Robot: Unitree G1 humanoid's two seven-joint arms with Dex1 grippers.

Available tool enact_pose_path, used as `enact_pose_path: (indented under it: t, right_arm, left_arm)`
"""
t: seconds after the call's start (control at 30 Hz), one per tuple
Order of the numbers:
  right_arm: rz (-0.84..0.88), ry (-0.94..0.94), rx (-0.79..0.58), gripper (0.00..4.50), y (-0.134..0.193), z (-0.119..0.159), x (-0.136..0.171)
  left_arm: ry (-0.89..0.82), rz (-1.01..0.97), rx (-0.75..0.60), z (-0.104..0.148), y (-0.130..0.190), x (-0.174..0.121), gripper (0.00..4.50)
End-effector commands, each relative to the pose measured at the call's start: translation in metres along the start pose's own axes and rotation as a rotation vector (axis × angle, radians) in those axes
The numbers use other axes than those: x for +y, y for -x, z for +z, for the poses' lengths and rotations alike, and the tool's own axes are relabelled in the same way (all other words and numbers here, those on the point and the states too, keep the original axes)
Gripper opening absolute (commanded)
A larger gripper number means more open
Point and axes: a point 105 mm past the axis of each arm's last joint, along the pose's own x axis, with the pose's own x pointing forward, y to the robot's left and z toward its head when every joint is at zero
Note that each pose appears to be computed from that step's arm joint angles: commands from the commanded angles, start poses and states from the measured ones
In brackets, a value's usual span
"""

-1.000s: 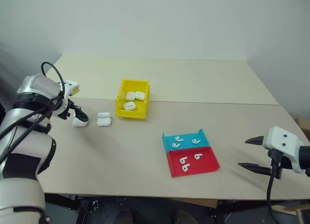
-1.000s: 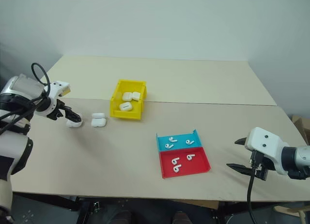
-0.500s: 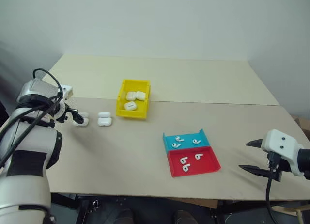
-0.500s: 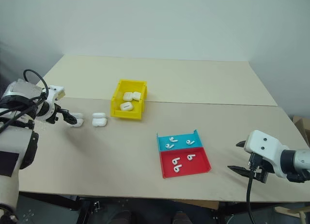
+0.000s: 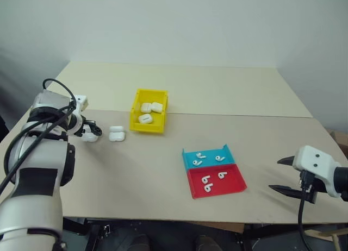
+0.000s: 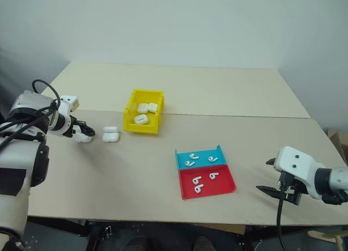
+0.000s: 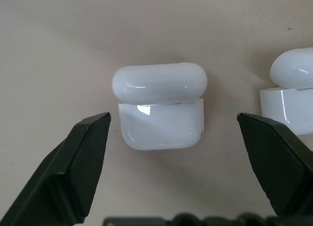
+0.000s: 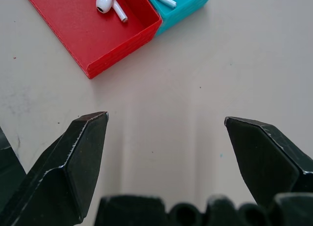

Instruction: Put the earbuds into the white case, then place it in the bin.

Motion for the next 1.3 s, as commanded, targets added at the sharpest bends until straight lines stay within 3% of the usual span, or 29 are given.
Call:
enact_pose_path:
  t: [0.03, 0.47, 1.13, 1.23, 1.3]
  right_arm:
    - [-0.039, 0.024, 0.002, 4.42, 0.006, 0.005, -0.005]
    - [-0.041, 0.011, 0.008, 4.42, 0.004, 0.004, 0.000]
    - [-0.056, 0.021, 0.051, 4.42, 0.004, -0.003, -0.001]
    - [-0.058, 0.023, 0.053, 4.50, 0.004, -0.004, -0.001]
    - [-0.056, 0.023, 0.051, 4.50, 0.004, -0.004, 0.000]
  left_arm:
    - [-0.004, 0.024, -0.028, 0.007, 0.005, 0.004, 4.50]
    - [0.026, 0.075, -0.015, -0.003, -0.002, 0.012, 4.50]
    - [-0.020, 0.044, 0.024, -0.009, -0.012, 0.001, 4.50]
    - [-0.033, 0.061, 0.021, -0.008, -0.012, 0.002, 3.90]
    - [-0.019, 0.064, 0.022, -0.009, -0.013, 0.002, 3.22]
